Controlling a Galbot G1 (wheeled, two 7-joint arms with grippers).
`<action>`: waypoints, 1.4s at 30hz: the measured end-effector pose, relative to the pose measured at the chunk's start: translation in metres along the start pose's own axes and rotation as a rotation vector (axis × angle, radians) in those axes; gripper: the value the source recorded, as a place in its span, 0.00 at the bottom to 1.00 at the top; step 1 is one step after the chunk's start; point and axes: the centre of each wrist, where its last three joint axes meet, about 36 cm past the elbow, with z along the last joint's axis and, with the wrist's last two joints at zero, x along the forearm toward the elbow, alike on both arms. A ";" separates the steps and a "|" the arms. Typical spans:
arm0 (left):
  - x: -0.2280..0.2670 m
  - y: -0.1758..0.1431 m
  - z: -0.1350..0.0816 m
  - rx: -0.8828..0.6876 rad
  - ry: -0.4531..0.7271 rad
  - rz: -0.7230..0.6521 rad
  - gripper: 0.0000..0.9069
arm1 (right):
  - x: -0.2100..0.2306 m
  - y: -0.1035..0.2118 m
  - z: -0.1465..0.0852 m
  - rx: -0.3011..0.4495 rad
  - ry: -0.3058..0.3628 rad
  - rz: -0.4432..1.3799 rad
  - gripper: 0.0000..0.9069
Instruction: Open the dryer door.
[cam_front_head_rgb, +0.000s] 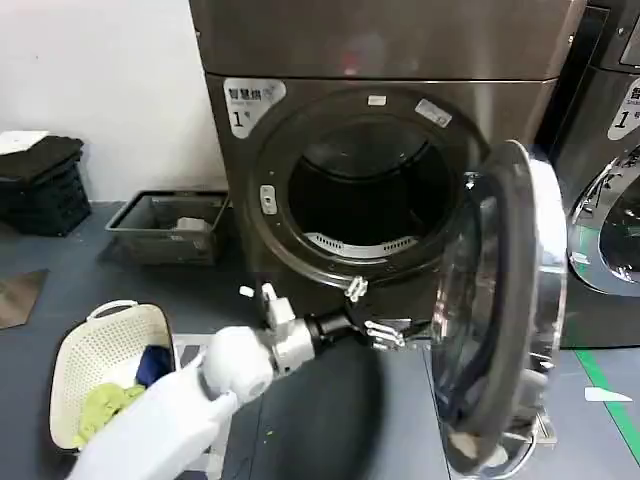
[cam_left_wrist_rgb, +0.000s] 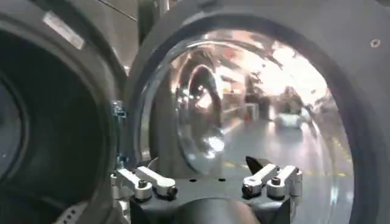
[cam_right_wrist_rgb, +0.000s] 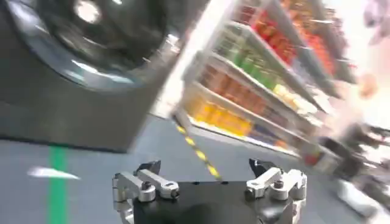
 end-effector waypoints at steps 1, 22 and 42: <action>-0.005 0.000 0.001 -0.007 0.000 0.005 1.00 | 0.005 -0.004 0.005 0.004 0.018 0.025 1.00; -0.114 -0.023 0.014 -0.120 -0.022 0.098 1.00 | 0.075 -0.071 0.061 0.070 0.514 0.583 1.00; -0.190 -0.046 0.025 -0.175 -0.120 0.120 1.00 | 0.110 -0.083 0.059 0.099 0.561 0.715 1.00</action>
